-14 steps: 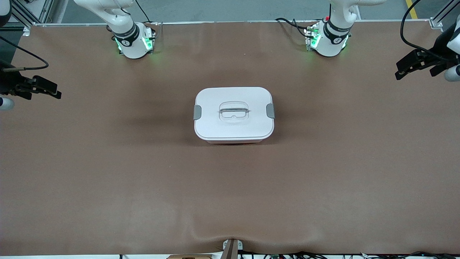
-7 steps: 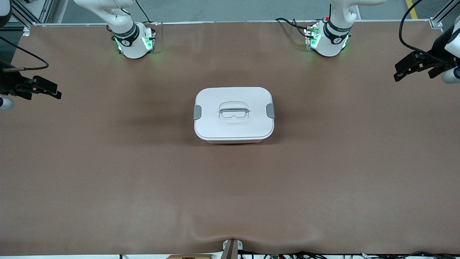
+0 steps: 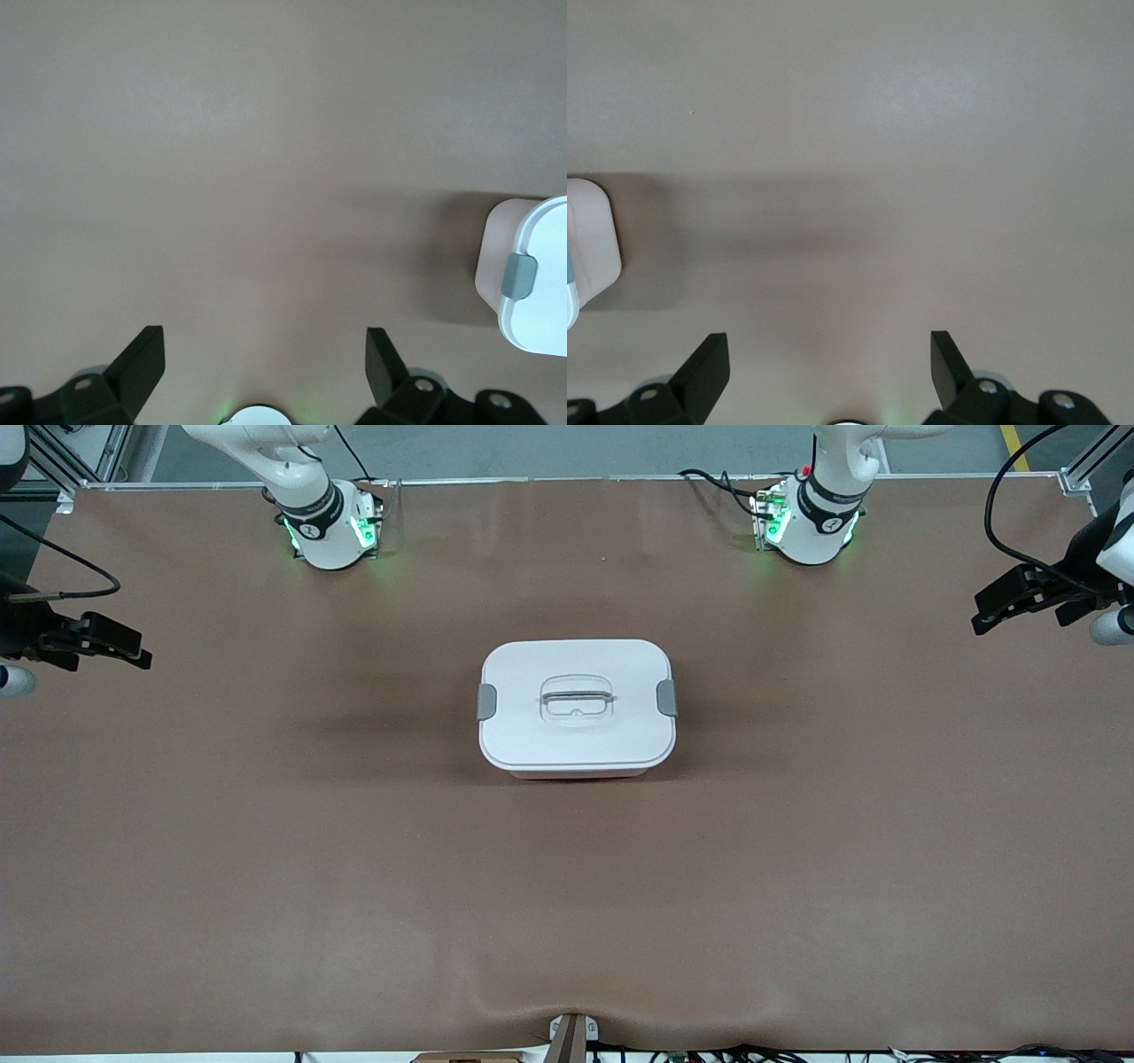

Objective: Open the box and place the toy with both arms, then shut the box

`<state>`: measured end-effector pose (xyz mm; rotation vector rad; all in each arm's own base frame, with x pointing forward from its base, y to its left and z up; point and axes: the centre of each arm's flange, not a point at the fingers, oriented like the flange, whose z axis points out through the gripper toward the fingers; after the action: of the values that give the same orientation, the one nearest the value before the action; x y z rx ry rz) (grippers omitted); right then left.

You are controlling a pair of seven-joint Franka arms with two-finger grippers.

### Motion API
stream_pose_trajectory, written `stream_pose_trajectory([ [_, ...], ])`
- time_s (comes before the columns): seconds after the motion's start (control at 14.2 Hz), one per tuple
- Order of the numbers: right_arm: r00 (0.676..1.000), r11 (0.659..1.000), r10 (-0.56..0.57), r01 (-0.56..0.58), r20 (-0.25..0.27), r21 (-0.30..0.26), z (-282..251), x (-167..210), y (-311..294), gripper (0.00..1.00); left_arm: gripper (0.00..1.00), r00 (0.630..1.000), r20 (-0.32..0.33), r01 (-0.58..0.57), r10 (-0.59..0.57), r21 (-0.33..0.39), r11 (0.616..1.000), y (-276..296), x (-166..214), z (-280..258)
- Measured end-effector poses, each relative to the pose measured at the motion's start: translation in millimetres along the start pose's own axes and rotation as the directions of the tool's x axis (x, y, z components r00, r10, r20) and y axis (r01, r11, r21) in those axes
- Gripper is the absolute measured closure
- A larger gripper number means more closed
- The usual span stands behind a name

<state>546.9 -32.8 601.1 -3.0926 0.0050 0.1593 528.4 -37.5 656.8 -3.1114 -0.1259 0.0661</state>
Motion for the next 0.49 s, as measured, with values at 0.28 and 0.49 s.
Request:
stream_pose_trajectory([
  [0.28,1.0,1.0,0.0,0.0,0.0,0.0,0.0,0.0,0.3,0.0,0.0,1.0,0.0,0.002,-0.002,0.0,1.0,-1.1,0.5,0.3],
  [0.49,1.0,1.0,0.001,-0.001,0.0,0.0,0.0,0.0,0.8,0.0,0.0,1.0,0.001,0.002,-0.002,0.0,1.0,-1.0,0.8,0.7],
])
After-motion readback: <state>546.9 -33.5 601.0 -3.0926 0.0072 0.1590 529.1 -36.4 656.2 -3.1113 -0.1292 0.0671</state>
